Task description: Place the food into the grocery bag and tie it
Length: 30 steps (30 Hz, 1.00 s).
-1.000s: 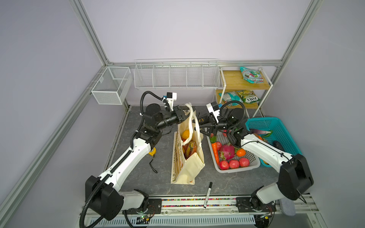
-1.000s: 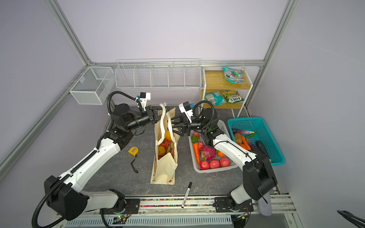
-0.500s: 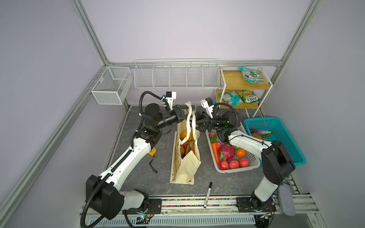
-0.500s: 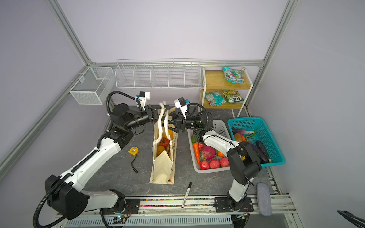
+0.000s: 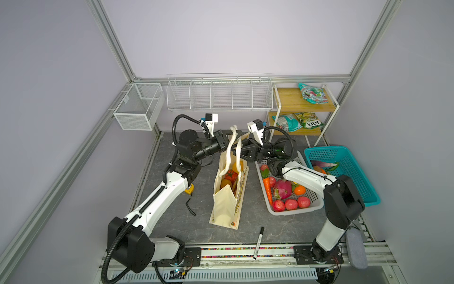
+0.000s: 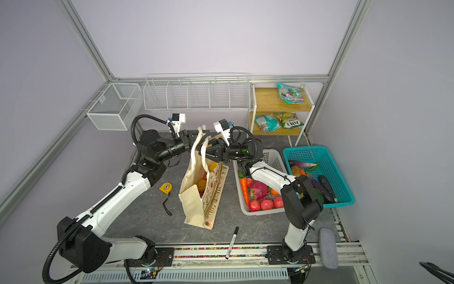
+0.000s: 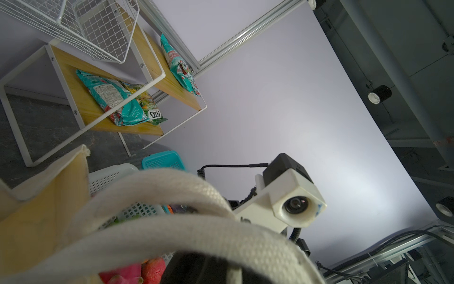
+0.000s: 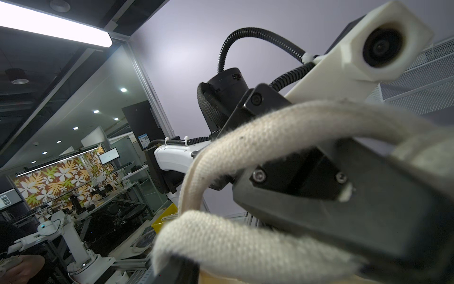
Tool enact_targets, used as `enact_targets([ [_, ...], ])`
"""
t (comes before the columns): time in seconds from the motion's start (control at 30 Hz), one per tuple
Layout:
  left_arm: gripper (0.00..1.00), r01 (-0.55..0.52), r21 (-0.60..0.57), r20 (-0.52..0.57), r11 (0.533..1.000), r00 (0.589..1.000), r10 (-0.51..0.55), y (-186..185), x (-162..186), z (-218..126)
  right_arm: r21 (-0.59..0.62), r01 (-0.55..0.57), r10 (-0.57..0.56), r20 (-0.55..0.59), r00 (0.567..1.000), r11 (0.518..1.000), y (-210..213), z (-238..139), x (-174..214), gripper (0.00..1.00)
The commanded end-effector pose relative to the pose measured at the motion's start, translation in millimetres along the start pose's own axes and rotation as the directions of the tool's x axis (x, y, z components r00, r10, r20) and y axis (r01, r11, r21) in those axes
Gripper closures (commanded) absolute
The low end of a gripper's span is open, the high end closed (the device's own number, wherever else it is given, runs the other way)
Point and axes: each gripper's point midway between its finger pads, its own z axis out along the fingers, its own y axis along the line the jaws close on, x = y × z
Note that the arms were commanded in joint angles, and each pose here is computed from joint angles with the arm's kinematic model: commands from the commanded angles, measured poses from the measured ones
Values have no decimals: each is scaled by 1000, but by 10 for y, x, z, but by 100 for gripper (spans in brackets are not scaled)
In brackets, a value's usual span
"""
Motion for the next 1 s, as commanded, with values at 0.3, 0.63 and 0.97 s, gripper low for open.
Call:
enact_targets([
  [0.3,100,-45,-127,22,991,999,48,312,64,-78,-81,20,-13,79,997,997,319,304,-175,39],
  [0.63,100,-179,-300,-8,937,983,185,375,99,-342,140,17,-10,-53,999,990,-25,304,181,28],
  [0.97,100,-256,-377,-64,890,966,251,479,169,-468,157,12,-1,-67,998,988,-44,292,204,10],
])
